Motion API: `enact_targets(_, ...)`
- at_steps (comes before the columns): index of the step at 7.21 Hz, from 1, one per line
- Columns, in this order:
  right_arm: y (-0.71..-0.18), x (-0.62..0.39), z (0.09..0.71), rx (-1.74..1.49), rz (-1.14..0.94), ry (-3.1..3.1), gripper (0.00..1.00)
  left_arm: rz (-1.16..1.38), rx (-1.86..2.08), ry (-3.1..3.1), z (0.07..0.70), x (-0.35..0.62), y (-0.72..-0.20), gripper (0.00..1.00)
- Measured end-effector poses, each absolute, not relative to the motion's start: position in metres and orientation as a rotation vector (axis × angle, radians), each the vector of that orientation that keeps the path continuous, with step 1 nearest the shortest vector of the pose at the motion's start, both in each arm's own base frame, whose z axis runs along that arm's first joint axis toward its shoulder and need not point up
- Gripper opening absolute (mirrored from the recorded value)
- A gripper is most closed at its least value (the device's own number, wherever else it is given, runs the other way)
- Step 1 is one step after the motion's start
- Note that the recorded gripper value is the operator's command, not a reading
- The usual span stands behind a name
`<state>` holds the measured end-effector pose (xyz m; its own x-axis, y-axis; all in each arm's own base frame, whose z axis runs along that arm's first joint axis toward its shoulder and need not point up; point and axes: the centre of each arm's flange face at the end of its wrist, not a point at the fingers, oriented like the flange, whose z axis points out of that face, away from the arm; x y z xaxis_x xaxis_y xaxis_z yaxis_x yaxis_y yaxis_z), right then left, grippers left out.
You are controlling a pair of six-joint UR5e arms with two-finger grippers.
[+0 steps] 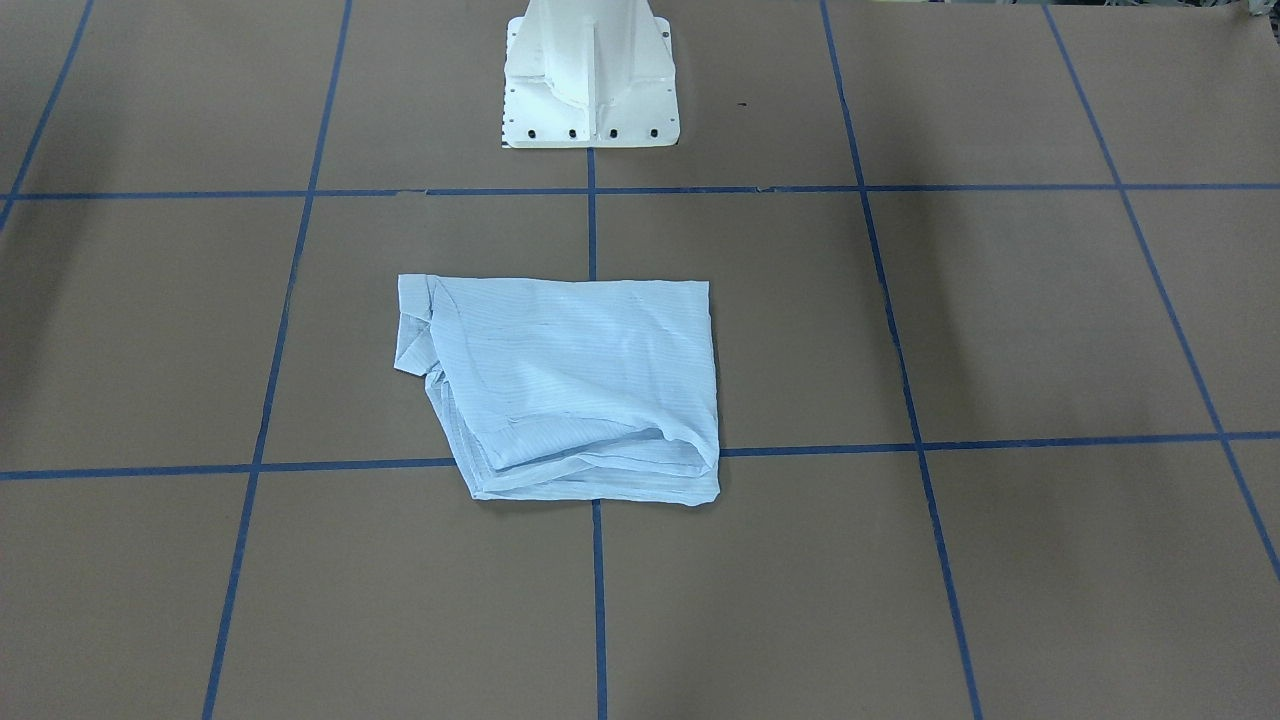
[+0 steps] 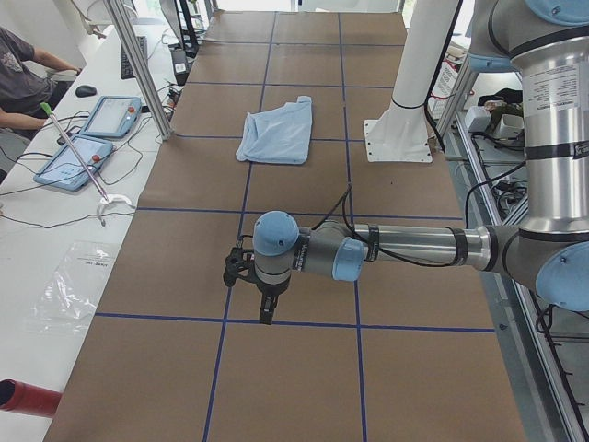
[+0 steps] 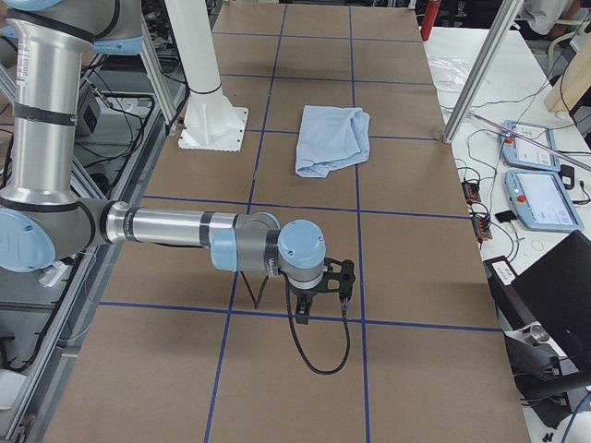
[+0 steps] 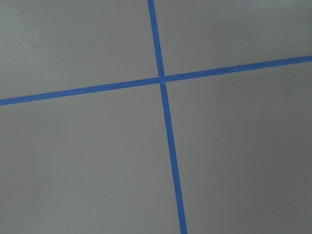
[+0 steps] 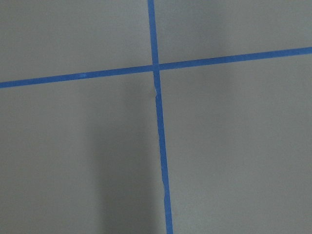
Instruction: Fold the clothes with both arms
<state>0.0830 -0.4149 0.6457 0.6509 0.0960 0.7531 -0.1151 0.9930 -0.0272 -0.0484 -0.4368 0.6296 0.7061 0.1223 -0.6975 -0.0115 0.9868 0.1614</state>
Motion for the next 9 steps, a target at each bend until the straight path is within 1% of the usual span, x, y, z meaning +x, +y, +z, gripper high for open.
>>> enact_targets(9,-0.4176,0.0832,0.6405,0.038,0.11,-0.852,1.0,0.07,0.153,0.785,0.6278,-0.0489,-0.4384,1.0)
